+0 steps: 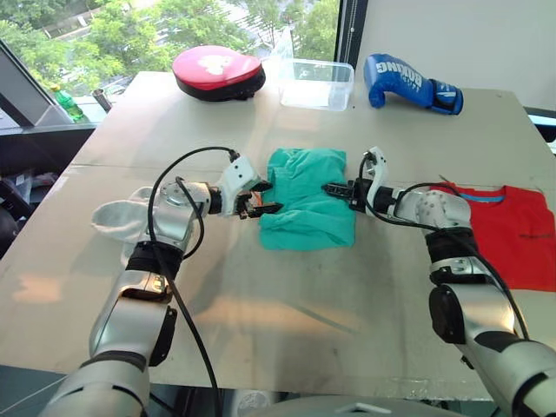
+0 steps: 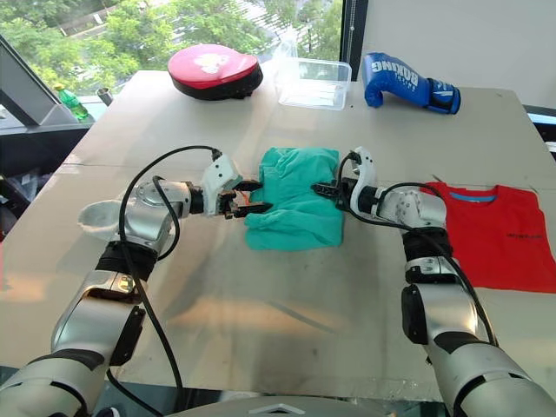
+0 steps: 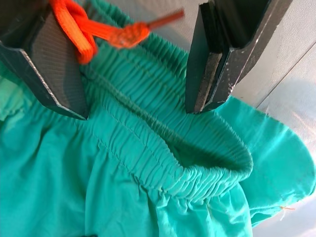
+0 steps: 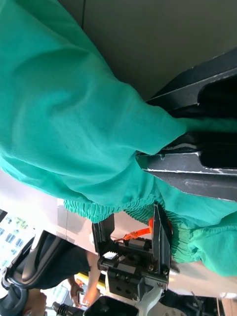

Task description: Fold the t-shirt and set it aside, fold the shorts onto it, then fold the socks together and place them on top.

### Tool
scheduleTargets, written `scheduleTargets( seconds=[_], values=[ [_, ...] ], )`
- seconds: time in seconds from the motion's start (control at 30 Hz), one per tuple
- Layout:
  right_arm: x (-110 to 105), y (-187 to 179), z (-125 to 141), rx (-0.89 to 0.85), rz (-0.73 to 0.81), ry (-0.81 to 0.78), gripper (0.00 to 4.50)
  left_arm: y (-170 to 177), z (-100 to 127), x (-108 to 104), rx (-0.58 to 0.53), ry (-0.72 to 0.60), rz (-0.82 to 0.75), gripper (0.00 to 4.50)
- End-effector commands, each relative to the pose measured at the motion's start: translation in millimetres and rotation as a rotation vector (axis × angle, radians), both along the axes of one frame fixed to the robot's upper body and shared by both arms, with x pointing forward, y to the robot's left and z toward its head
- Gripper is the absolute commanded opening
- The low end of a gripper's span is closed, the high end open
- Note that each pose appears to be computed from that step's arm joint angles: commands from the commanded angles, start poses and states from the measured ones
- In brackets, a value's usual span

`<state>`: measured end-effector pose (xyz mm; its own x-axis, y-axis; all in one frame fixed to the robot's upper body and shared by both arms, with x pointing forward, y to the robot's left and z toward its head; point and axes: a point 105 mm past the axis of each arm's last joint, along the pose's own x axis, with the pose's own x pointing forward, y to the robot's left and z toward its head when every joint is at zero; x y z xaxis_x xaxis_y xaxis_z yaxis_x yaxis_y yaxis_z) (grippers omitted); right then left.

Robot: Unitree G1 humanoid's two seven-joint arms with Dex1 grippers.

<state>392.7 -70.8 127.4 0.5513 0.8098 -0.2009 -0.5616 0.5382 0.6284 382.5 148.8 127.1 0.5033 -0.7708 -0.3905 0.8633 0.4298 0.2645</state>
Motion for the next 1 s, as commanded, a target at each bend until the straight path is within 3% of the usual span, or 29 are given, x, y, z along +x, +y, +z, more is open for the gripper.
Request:
scheduleTargets(
  seconds=[0.03,0.27,0.43,0.7,1.0],
  values=[
    [-10,-28,33,-0.028,-0.005,-0.107,0.04,-18,32,-13,-0.029,-0.056,-0.116,3.35],
    [-49,-116,78,-0.205,-0.11,-0.181,0.04,-64,99,-57,-0.178,-0.103,-0.367,3.35],
    [-84,-178,100,-0.365,-0.205,-0.166,0.04,-83,125,-82,-0.25,-0.101,-0.49,3.35],
    [-119,-246,116,-0.488,-0.32,-0.092,0.04,-92,131,-90,-0.254,-0.091,-0.544,3.35],
    [-136,-301,108,-0.531,-0.389,-0.002,0.04,-95,130,-91,-0.261,-0.085,-0.554,3.35]
  ],
)
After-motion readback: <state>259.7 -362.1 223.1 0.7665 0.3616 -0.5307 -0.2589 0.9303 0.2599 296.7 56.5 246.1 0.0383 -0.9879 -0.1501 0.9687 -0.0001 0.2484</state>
